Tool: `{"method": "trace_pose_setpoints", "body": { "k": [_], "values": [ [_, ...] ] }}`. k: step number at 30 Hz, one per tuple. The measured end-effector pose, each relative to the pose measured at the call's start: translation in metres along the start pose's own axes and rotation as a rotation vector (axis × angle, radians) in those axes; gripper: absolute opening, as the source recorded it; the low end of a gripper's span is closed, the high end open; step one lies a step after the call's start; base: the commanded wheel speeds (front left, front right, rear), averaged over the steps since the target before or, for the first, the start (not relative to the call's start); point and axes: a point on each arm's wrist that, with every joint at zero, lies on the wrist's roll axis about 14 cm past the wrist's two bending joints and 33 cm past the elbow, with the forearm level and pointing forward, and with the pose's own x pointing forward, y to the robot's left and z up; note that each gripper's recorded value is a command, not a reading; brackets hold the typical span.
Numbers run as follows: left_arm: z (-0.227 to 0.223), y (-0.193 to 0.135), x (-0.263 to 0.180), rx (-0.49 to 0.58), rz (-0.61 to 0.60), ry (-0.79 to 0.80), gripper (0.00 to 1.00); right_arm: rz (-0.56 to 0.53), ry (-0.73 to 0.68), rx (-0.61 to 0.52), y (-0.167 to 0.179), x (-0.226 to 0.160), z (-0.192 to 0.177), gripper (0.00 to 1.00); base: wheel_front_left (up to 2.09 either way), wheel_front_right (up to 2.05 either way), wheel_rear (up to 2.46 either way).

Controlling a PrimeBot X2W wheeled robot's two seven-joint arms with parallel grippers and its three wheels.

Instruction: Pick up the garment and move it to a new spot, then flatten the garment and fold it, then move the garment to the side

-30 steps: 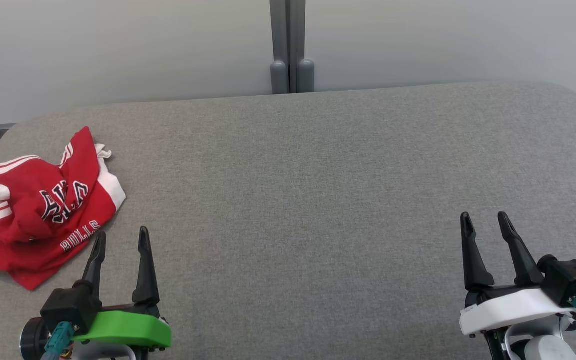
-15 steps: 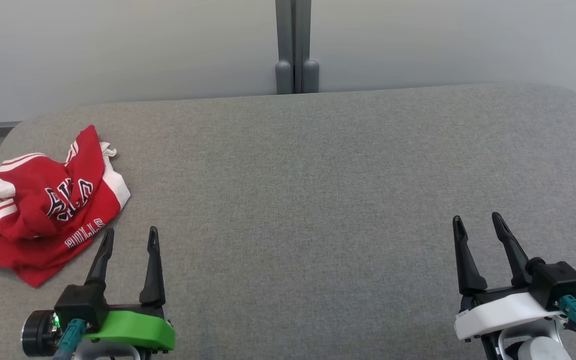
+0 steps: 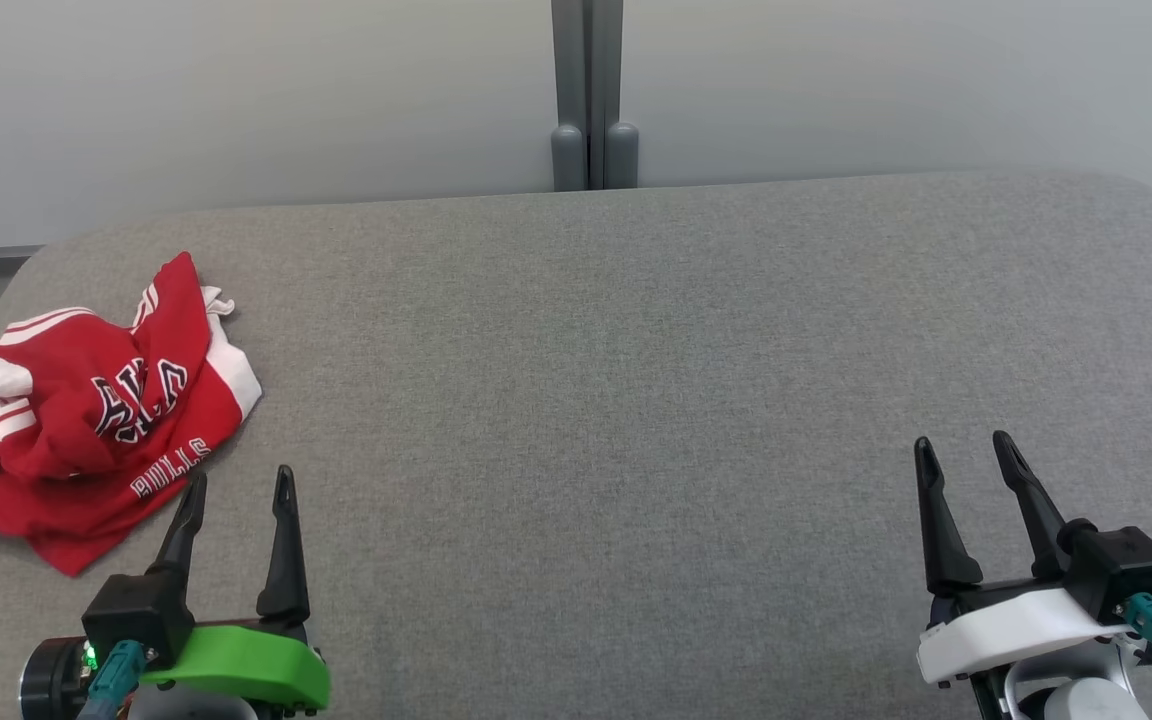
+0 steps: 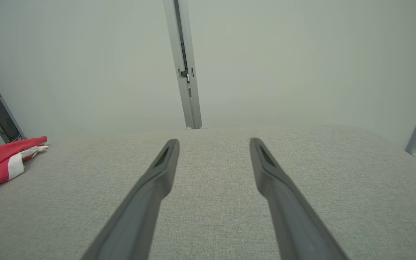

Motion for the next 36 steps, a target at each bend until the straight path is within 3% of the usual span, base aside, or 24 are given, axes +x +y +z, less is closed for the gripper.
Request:
{"method": "trace_pose_setpoints", "body": {
  "k": [36],
  "values": [
    [-0.0041,0.0082,-0.0032,0.009,0.033,0.044,1.00,-0.031,0.021,0.047,-0.0080,-0.0034,-0.0026,1.00,0.00,0.00,0.00]
  ]
}}
